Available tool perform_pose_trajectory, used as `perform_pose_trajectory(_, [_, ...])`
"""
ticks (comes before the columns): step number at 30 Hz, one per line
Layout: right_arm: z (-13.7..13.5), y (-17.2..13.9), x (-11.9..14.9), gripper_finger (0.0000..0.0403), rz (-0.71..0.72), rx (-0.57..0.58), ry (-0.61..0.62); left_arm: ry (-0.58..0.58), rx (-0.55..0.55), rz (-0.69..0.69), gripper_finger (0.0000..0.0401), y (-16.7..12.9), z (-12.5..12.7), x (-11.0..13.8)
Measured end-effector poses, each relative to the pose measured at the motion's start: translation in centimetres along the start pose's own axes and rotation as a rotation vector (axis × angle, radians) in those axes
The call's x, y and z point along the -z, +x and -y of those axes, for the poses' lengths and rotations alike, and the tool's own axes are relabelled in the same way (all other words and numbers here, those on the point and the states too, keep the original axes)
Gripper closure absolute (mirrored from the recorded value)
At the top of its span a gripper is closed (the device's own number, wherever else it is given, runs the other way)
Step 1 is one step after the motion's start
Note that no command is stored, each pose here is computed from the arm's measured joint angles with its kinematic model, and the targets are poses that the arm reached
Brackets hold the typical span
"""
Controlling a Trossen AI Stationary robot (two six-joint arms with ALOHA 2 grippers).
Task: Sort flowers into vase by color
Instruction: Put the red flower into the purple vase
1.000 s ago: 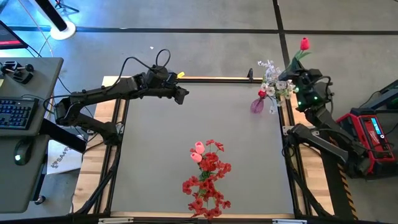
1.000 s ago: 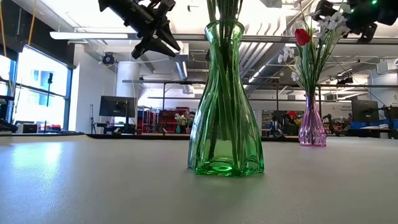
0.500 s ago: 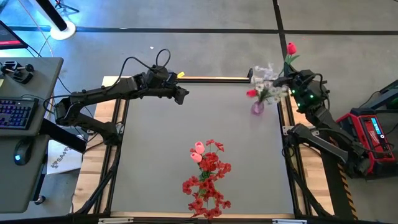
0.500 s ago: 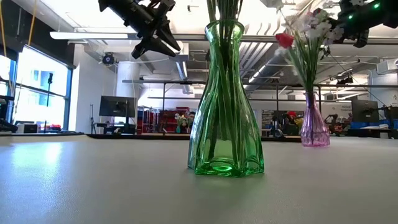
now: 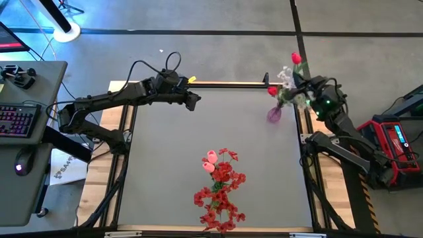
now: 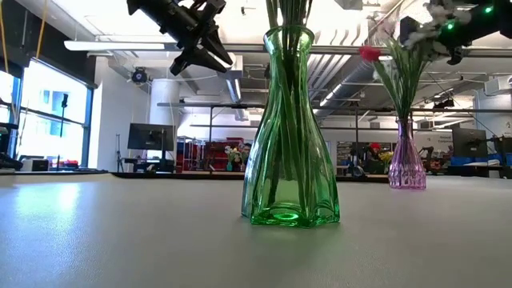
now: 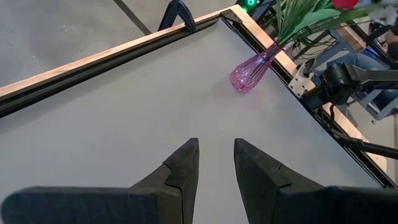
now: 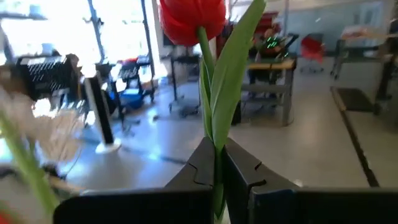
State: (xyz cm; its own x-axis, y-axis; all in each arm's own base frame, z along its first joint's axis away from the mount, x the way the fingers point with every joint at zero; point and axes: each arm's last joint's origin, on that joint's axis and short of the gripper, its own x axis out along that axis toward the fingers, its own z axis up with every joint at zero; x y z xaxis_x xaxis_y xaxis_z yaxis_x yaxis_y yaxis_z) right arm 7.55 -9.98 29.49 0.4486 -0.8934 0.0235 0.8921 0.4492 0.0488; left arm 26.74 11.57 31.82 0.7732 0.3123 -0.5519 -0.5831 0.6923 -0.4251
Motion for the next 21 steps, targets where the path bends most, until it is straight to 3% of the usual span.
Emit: perform_pose_trajectory(21, [0.0,-1.4,2.3,0.0403,-0.245,-0.134,-0.081,0.026,0.033,0.078,0.0311,0.0,0.4,-0.7])
